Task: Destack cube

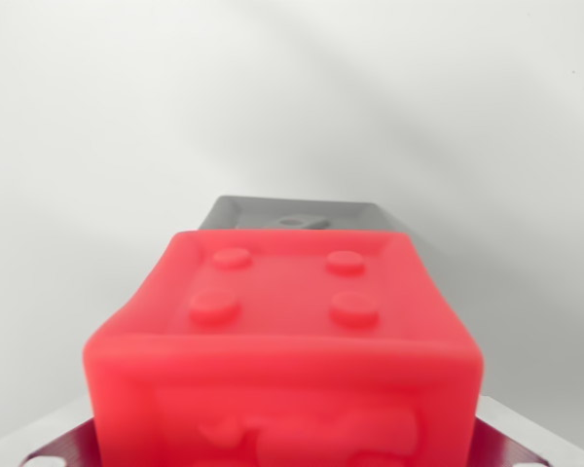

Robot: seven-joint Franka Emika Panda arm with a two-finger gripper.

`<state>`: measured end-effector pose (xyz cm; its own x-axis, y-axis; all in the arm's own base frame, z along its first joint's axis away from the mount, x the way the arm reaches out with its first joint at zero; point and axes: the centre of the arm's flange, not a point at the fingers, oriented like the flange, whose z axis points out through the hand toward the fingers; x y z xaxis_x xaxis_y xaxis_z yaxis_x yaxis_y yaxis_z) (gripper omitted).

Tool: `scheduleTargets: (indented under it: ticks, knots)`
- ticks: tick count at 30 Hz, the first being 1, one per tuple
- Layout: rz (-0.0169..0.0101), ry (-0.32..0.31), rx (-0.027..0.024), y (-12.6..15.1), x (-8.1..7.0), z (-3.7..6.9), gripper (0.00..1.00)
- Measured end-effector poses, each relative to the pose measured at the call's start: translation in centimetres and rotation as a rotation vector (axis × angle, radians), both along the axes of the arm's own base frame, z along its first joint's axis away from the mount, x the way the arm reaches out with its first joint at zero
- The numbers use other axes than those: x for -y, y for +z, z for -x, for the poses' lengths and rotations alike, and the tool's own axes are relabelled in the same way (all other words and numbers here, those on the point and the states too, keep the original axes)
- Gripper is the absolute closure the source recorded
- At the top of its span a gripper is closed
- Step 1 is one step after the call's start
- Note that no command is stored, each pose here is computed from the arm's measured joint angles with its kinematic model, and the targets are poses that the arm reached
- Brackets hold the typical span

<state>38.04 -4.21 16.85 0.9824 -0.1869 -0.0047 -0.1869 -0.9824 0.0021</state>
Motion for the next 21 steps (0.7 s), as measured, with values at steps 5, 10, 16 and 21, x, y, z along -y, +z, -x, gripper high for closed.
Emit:
scheduleTargets:
  ticks: [5,10,16,21]
  knots:
    - [-0.0002,0.000,-0.0004,0.1,0.0,0.0,1.00]
    - [-0.0004,0.000,0.0009,0.3,0.0,0.0,1.00]
    - [-0.0008,0.000,0.0026,1.0,0.0,-0.1,1.00]
    - [-0.0009,0.001,0.0023,1.6,0.0,-0.1,1.00]
